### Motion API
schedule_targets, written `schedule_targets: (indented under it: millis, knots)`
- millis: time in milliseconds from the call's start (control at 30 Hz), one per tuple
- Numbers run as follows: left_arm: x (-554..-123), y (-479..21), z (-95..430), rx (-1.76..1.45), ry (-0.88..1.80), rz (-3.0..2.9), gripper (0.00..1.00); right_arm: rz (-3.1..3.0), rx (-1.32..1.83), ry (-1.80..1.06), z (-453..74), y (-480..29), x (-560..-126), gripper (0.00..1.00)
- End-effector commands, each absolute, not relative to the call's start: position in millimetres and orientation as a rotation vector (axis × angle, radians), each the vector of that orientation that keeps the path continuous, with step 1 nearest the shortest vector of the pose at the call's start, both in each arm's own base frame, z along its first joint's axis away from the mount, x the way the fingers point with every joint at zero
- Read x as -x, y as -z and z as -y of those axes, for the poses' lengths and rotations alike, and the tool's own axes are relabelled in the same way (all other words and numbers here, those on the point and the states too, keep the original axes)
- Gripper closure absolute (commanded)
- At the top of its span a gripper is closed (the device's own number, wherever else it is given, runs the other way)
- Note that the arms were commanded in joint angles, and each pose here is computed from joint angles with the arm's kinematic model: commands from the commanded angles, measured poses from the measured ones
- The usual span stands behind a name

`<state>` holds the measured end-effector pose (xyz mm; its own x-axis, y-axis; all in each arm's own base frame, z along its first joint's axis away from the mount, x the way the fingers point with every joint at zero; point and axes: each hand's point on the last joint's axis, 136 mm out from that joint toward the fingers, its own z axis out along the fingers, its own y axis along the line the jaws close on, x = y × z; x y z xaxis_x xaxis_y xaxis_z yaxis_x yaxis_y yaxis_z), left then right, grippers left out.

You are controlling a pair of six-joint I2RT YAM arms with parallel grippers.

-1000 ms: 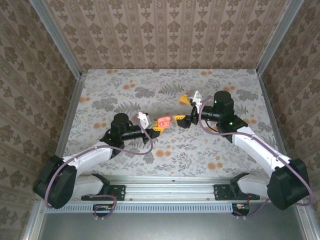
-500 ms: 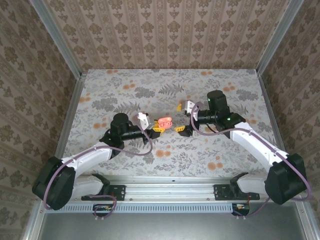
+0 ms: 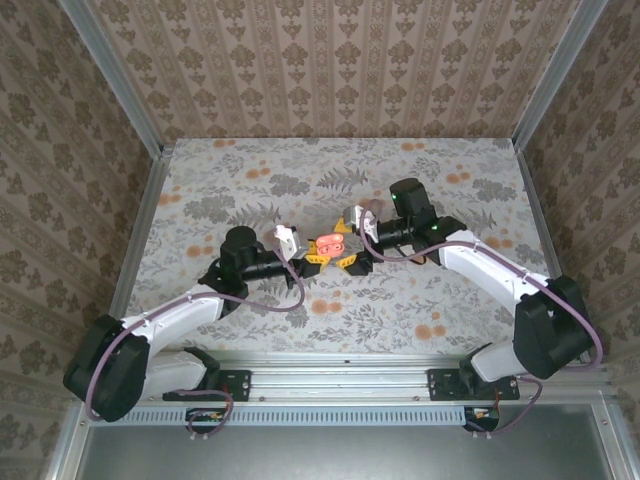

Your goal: Insert the wireless bluetooth earbuds into the charging case

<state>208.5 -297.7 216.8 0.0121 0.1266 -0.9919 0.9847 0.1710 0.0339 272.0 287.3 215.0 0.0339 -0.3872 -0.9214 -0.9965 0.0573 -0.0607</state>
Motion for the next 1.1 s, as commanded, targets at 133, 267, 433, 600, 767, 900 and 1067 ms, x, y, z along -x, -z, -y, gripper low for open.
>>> schedule_targets:
  millis: [133, 267, 433, 600, 767, 900, 1067]
  knots:
    - [-210.2, -241.3, 299.0, -1.169, 0.954, -1.263, 0.85, -1.406, 1.503, -0.997, -295.4, -230.1, -261.9, 0.22]
    - [-213.3, -240.1, 298.1, -1.156, 0.938, -1.272, 0.85, -1.370, 1.530, -1.021, -294.7, -233.9, -253.8, 0.30]
    - [-214.8, -239.5, 297.0, -1.147, 0.928, -1.277, 0.85, -1.296, 1.556, -1.017, -291.3, -241.0, -241.6, 0.40]
    - [-215.8, -238.0, 296.0, -1.139, 0.920, -1.284, 0.86, -1.239, 1.550, -0.993, -283.9, -254.0, -230.5, 0.45]
    - [-217.7, -237.9, 295.7, -1.132, 0.915, -1.285, 0.86, -1.230, 1.509, -0.996, -273.5, -260.3, -224.2, 0.48]
    - [-212.8, -239.3, 297.2, -1.145, 0.944, -1.271, 0.86, -1.259, 1.413, -0.940, -258.6, -265.2, -240.7, 0.47]
    - [-208.9, -242.4, 298.4, -1.154, 0.969, -1.254, 0.86, -1.260, 1.410, -0.937, -257.6, -269.4, -252.6, 0.44]
